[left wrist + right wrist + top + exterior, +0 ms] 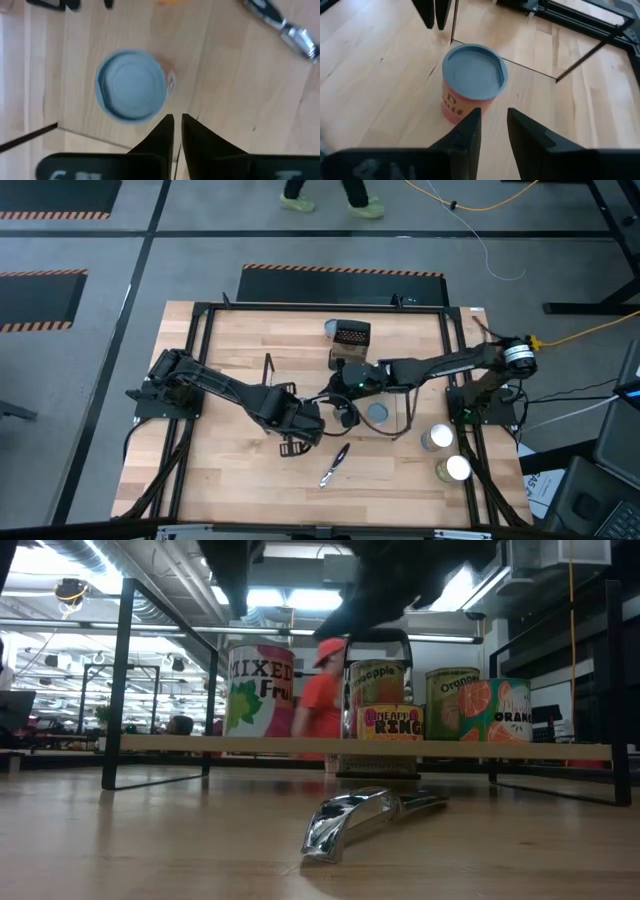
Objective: Pick and place cans onto a shelf
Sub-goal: Put the canned mixed fruit on the shelf
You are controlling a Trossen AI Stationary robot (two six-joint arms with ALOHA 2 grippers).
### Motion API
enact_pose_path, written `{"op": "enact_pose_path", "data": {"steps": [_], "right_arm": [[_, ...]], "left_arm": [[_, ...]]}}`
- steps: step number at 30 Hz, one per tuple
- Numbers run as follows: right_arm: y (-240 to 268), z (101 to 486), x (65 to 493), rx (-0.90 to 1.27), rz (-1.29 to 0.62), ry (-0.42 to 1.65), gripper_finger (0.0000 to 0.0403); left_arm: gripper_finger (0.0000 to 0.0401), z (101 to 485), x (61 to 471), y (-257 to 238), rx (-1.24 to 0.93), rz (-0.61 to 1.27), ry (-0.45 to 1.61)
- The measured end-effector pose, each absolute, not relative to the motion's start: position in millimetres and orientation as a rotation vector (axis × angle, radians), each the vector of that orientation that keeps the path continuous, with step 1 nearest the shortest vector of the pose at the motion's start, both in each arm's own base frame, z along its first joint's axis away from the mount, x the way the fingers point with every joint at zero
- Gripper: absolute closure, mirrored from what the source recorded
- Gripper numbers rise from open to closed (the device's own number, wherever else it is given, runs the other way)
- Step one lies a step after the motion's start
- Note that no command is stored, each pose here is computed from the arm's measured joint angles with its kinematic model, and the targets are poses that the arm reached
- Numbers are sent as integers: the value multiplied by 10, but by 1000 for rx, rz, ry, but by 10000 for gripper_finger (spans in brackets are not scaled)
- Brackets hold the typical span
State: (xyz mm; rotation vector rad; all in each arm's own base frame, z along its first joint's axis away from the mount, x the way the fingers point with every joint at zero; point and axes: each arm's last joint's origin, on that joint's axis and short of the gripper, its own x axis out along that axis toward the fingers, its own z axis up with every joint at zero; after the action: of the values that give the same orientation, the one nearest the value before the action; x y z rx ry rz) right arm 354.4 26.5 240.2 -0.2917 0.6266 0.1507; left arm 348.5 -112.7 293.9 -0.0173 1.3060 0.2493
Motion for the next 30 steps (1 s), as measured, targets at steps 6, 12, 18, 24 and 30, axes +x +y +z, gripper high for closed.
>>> {"op": "enact_pose_path", "data": {"steps": [6,12,18,24,30], "right_arm": [[249,2651,3339,-291,150,625,304],[243,2792,3214,-288,150,615,304],[241,2787,3183,-288,156,641,304],[235,2765,3104,-288,165,714,304],[222,2830,2941,-289,172,774,304]], "left_arm": [[326,2948,3522,-1089,-70,260,1287],[299,2947,3561,-1051,-76,275,1260],[301,2953,3584,-1050,-67,292,1228],[302,2952,3586,-1051,-73,297,1225],[302,2805,3610,-1058,-75,297,1219]]}}
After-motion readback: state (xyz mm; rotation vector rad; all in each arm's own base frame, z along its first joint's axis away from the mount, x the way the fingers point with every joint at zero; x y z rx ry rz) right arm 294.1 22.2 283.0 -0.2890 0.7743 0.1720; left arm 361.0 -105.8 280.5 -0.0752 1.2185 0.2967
